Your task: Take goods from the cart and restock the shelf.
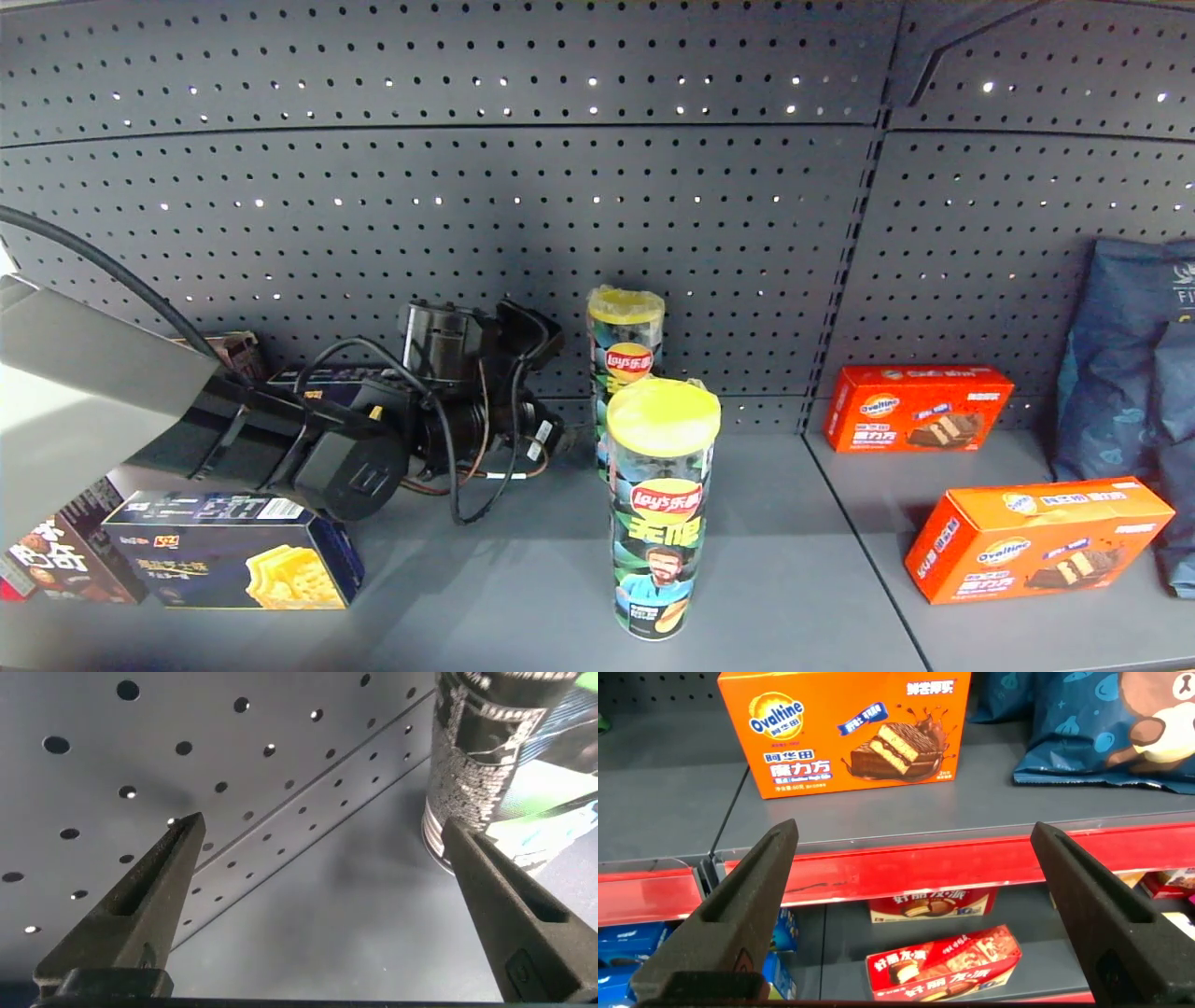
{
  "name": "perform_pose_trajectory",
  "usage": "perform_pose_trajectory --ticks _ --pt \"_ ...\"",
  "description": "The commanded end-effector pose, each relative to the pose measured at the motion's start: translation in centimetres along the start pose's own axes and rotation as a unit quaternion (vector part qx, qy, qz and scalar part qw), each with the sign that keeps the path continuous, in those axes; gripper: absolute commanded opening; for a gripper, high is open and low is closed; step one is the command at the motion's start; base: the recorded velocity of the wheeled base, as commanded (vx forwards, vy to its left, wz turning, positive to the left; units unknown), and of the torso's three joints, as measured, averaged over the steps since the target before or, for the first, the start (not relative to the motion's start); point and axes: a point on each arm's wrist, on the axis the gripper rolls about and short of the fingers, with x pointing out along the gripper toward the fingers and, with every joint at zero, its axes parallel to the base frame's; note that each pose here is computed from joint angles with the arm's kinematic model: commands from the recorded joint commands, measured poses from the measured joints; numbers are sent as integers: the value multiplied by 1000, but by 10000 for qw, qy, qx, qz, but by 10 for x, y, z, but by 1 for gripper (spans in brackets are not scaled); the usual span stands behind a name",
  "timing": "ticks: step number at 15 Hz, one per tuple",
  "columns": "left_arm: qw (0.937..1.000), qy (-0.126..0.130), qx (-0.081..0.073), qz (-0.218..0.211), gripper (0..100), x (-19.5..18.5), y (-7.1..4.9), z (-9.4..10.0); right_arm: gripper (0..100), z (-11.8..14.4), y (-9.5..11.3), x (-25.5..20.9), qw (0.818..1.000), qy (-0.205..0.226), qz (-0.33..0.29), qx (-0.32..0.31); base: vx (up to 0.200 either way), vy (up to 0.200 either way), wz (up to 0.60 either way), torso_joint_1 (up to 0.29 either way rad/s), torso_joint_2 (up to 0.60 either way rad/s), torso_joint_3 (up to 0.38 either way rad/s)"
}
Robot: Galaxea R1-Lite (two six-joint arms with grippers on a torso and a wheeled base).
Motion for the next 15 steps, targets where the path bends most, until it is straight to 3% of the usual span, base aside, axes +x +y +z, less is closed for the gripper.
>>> perform_pose_trajectory --ticks 1,6,9,11,15 --pt "10000 0 2 -1 100 5 0 0 100 0 0 0 10000 7 0 0 0 0 0 0 0 0" --pt "9999 -1 48 -124 100 13 -10 0 100 0 0 0 10000 7 0 0 0 0 0 0 0 0" --pt "9999 55 -93 -36 100 13 -10 -2 100 0 0 0 10000 7 -7 0 0 0 0 0 0 0" --pt "9999 37 -96 -16 100 12 -9 -1 100 0 0 0 10000 7 0 0 0 0 0 0 0 0" --pt "9989 -424 -106 164 100 -19 3 24 100 0 0 0 10000 7 0 0 0 0 0 0 0 0"
